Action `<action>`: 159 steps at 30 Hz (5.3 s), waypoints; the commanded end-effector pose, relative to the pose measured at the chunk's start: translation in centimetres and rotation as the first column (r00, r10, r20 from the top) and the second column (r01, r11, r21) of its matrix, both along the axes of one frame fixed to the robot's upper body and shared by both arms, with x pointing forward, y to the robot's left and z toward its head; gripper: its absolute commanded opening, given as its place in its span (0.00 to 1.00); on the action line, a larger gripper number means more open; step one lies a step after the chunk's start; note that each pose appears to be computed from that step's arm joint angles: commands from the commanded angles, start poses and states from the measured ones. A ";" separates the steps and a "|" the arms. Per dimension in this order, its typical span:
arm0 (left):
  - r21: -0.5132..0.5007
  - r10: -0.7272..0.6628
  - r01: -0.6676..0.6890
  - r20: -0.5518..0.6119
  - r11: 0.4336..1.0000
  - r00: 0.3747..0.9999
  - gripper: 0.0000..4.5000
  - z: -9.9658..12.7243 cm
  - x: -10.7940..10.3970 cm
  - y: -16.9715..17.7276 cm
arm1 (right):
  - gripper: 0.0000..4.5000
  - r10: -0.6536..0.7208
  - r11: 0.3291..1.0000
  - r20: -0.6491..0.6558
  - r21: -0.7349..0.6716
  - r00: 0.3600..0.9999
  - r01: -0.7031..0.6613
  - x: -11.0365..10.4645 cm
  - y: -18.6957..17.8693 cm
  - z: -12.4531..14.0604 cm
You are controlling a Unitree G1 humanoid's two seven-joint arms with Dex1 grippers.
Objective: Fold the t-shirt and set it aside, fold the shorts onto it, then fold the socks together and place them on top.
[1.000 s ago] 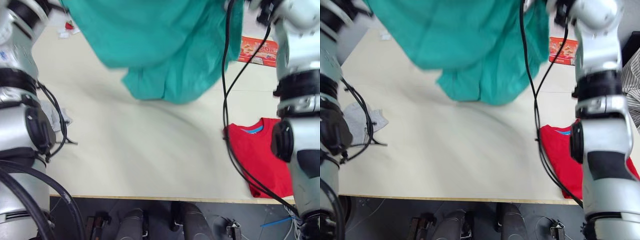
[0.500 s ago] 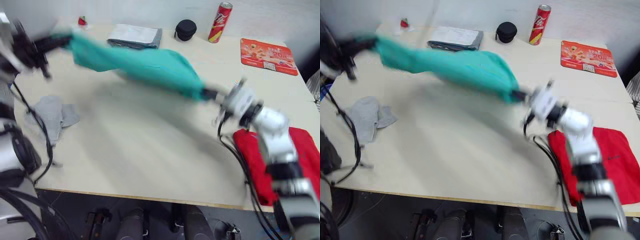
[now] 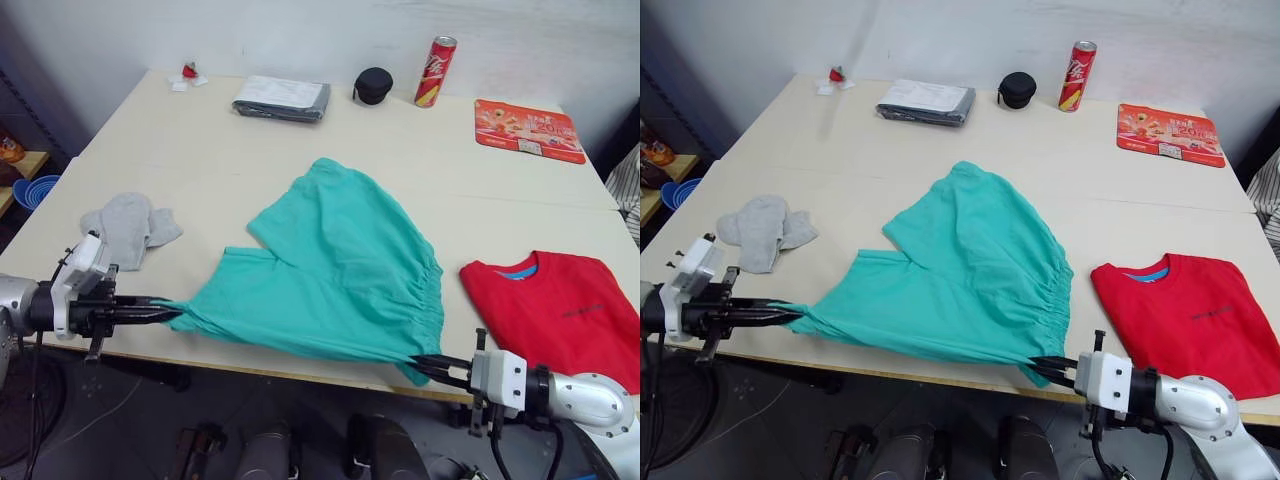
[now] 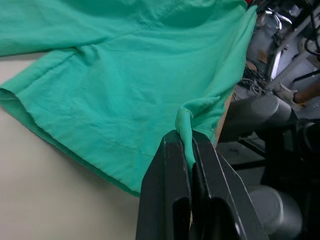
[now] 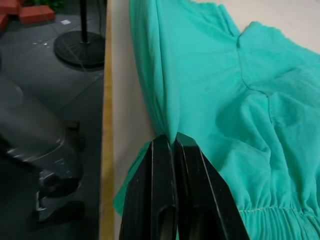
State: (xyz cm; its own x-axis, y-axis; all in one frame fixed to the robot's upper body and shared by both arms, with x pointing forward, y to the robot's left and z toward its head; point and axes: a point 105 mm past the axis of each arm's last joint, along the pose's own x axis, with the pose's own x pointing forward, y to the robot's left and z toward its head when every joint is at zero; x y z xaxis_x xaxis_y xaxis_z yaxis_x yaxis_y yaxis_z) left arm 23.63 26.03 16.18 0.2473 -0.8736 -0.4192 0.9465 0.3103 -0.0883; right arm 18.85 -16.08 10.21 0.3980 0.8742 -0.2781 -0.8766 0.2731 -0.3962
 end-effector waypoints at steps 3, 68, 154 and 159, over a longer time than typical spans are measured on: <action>0.053 -0.037 0.034 0.052 0.998 0.998 0.01 1.8 0.6 -0.1 | 0.00 -0.052 0.997 -0.107 0.058 0.993 0.058 -1.4 -1.1 1.2; 0.182 -0.379 0.335 0.530 0.924 0.758 1.00 4.3 13.5 -10.4 | 0.99 -0.400 0.897 -0.064 0.179 0.914 0.405 2.9 1.7 5.2; -0.025 -0.375 0.437 0.472 0.899 0.798 0.02 -1.0 10.1 -17.7 | 1.00 -0.402 0.204 -0.858 0.256 0.320 0.945 -0.6 -3.4 0.2; -0.019 -0.343 0.404 0.493 0.915 0.800 0.02 -2.1 11.7 -19.4 | 1.00 -0.302 0.132 -0.916 0.234 0.263 0.963 -0.6 -1.9 -0.2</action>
State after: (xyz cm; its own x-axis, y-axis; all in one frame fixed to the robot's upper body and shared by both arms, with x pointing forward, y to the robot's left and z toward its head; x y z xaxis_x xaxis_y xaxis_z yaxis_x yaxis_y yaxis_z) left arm 34.89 6.90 13.54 0.0108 -0.9727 -0.2319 0.9374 -0.0709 0.3410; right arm 18.28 -18.85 9.37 0.9316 0.2389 -0.2738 0.0245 0.7104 0.7034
